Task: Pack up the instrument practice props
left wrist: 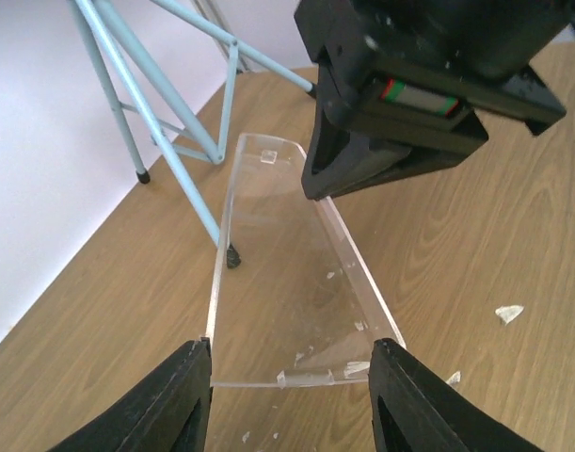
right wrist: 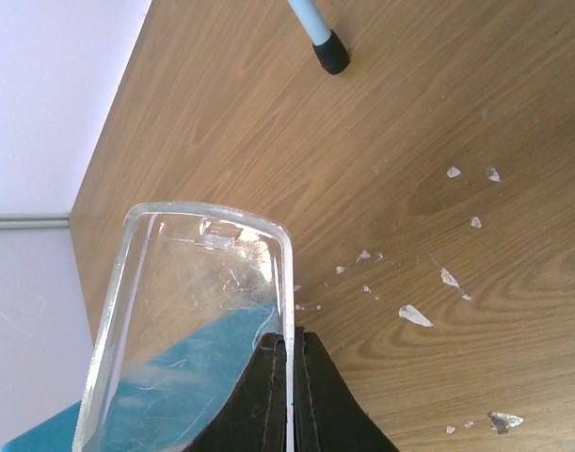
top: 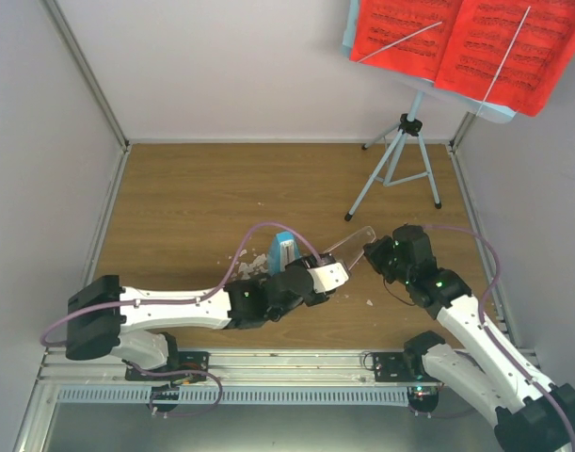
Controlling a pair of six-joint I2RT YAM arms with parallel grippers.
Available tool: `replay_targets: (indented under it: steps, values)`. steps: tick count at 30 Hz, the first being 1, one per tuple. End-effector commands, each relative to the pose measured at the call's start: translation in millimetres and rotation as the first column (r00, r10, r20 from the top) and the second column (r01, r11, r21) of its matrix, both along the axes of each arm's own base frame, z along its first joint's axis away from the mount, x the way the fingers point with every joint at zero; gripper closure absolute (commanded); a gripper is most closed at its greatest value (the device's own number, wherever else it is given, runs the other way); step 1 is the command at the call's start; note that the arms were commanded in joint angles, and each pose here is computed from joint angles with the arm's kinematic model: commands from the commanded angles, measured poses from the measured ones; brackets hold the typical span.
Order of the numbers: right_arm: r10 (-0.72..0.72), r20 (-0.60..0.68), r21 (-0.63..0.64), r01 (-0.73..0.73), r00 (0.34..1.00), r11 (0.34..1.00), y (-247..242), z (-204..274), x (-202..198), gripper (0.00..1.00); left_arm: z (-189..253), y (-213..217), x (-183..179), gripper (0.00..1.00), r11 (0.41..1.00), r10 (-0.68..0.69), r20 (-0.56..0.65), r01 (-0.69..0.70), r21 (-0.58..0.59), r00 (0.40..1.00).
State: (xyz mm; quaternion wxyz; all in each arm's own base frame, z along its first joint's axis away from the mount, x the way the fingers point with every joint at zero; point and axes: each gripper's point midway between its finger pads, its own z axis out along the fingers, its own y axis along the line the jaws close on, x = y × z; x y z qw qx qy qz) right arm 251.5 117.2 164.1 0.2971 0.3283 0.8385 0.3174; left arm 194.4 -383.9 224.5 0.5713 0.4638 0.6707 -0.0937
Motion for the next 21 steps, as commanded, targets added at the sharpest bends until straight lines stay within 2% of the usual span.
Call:
replay_targets:
  steps: [1,10,21]
  values:
    - [0.014,0.039,0.036,-0.015,0.999,0.999,6.6,11.8,1.5,1.0,17.4,-10.7,11.3,0.53,0.999,-0.022,0.056,0.024,-0.034,0.998]
    - [0.027,0.043,0.047,-0.029,0.999,0.999,9.0,10.9,0.2,1.0,19.2,-4.2,30.0,0.55,1.0,0.022,0.104,-0.019,-0.023,0.994]
    - [0.051,0.043,0.061,-0.053,0.998,0.997,14.0,7.9,-0.1,1.0,12.1,-13.7,38.8,0.72,0.999,-0.006,0.147,0.0,0.04,0.989]
